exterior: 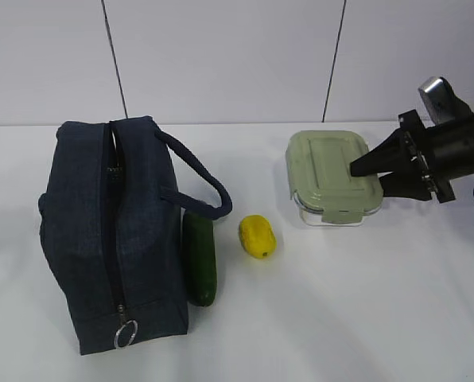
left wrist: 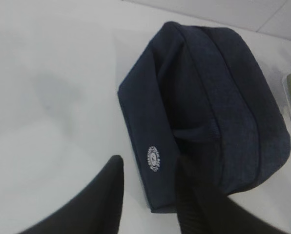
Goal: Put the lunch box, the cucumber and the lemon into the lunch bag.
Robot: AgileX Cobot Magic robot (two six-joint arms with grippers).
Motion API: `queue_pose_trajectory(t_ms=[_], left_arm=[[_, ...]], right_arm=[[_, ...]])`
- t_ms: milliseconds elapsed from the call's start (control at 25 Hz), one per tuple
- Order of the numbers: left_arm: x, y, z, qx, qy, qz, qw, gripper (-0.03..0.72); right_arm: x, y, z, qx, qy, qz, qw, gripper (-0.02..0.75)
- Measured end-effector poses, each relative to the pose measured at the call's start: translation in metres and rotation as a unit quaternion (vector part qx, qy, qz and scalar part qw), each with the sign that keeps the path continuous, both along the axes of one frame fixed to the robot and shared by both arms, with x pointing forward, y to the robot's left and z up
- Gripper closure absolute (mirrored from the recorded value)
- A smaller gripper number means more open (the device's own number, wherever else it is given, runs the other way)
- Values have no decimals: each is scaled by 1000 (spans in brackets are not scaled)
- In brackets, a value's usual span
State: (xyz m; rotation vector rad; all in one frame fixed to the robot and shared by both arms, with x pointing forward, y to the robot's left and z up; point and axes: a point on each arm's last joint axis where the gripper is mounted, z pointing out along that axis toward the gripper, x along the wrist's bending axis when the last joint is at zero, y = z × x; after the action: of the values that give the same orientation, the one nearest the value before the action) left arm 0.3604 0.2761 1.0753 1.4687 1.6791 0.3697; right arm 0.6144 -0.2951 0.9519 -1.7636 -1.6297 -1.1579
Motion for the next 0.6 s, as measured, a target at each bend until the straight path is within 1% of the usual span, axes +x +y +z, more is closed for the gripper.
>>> queue_pose_trajectory(t_ms=[80,160,240,320,480,600], left_arm=[[17,-4,-4,-18,19,-23,999,356],[36,-9,-5,-52,36,-38,997,282],[55,-12,-8,-78,50,-51,994,237],[76,-16,-13,-107,74,-62,989,221],[111,-23,-27,-154,115,-94,977,214],[132,-25,-33,-174,125,-102,971,214]], right_arm=[[0,0,3,3,-2,-3,1000,384],[-1,0,5,3,-4,-3,1000,384],[-1,1,8,3,-5,-5,1000,384],[-1,1,9,5,-6,-6,1000,384],[-1,1,8,7,0,-9,1000,384],[-2,1,8,8,3,-10,1000,384]])
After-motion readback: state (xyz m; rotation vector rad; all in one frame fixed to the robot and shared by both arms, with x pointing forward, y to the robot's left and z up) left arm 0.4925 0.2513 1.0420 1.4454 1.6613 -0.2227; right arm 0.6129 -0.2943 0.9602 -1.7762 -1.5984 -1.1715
